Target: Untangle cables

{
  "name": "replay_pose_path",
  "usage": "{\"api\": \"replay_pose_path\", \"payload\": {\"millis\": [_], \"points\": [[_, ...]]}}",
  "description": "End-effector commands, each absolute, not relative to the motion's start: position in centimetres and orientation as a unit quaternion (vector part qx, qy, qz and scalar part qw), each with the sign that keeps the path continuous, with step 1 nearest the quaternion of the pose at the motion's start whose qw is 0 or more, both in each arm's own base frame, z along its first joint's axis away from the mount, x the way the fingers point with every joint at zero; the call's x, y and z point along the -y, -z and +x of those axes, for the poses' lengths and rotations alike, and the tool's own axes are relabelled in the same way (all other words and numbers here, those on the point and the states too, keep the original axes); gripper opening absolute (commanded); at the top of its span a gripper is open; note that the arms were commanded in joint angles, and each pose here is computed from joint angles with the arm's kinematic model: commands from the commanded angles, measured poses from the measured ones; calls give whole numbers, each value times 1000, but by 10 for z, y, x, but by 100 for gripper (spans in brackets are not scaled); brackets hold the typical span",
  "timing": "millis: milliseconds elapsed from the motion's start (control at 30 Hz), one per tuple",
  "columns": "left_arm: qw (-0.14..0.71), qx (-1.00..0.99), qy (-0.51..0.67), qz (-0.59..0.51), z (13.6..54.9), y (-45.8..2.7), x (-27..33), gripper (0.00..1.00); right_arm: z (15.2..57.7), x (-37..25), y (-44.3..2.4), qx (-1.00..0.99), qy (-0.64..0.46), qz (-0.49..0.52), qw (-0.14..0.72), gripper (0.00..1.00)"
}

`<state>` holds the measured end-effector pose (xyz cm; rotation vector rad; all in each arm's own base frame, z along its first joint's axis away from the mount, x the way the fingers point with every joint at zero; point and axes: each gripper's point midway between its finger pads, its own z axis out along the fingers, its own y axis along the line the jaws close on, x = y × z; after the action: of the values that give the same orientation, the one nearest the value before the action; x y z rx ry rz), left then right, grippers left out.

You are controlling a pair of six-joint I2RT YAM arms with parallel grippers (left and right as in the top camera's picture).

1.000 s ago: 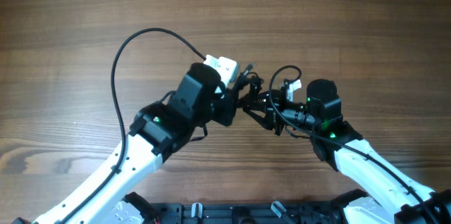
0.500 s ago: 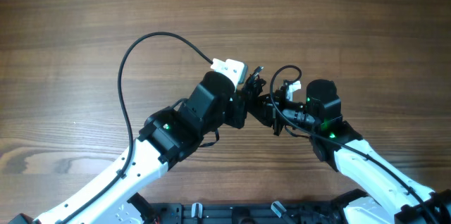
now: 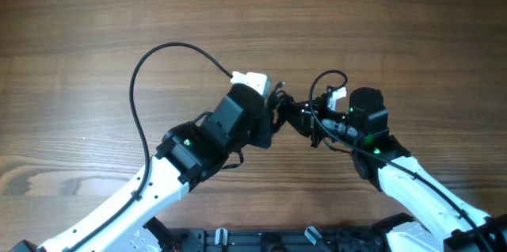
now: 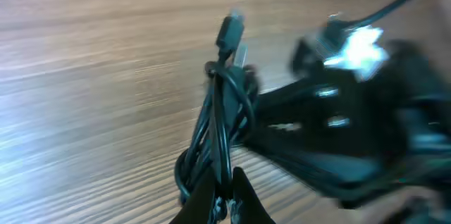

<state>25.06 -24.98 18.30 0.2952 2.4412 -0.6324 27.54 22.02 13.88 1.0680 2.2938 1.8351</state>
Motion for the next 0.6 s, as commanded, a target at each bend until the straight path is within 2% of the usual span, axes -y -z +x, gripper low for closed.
{"api": "replay_pose_path", "payload": {"millis": [0,33,100,133,167,200,233,267,333,433,567], "points": [[282,-900,323,72,247,-205,273,4,289,-208,-135,-748,-570,331,75,12],[278,-898,337,51,248,-208,276,4,291,-207,-135,-757,-565,312,97,18],[268,-895,354,50,245,-211,281,4,298,-201,-134,-782,-546,250,168,48],[263,-895,355,50,244,-210,280,4,299,-199,-137,-787,-545,221,188,59],[258,-898,354,40,246,-209,276,4,298,-199,-144,-784,-556,194,194,68],[256,-900,352,32,247,-208,273,4,298,-200,-152,-779,-568,169,203,71],[251,-904,347,8,252,-206,263,4,296,-200,-171,-766,-590,111,229,84],[250,-906,342,-3,256,-205,256,4,296,-197,-181,-758,-599,83,244,90],[247,-907,341,-16,260,-204,247,4,298,-188,-188,-751,-601,61,267,95],[236,-902,362,-10,267,-207,237,4,300,-179,-186,-755,-571,-7,323,96],[215,-870,433,99,257,-223,238,4,273,-190,-189,-722,-554,-188,368,94]]}}
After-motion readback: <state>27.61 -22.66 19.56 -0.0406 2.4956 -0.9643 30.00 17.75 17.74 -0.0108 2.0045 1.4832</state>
